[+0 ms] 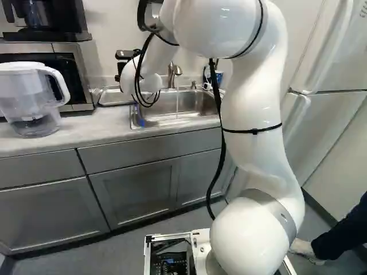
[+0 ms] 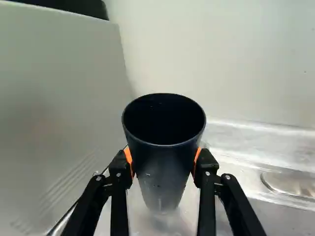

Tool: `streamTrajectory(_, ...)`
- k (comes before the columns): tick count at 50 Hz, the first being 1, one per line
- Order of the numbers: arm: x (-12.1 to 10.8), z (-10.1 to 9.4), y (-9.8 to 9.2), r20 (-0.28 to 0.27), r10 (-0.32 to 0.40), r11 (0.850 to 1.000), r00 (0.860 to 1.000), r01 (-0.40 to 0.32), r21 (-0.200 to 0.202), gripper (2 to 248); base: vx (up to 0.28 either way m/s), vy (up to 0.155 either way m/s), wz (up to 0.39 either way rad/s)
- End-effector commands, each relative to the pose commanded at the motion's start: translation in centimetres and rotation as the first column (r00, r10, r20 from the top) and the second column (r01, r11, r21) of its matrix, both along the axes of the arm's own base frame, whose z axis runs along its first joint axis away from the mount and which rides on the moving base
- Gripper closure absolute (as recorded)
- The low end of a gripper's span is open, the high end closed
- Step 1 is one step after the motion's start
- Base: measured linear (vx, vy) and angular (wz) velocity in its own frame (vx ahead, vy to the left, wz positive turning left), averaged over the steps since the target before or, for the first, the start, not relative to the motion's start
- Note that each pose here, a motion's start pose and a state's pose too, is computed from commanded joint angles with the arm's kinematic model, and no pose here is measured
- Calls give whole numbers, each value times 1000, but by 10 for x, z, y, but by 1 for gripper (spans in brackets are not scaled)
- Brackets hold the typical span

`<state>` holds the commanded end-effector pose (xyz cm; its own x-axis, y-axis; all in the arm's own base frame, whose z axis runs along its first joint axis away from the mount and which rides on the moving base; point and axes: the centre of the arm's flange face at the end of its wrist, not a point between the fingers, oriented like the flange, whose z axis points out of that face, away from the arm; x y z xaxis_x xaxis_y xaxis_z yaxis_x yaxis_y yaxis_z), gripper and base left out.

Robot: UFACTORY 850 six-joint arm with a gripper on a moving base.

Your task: Rinse the cup and place it in the tray

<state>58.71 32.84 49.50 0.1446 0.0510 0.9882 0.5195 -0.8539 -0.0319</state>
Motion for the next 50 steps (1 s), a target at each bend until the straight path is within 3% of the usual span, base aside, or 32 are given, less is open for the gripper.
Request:
streamTrajectory(11, 7, -14, 6, -13, 3, 1000, 1000, -3, -7, 125, 0, 0, 0)
streamTrajectory(50, 7, -16, 6, -33, 1, 1000, 999, -2, -20, 125, 0, 0, 0)
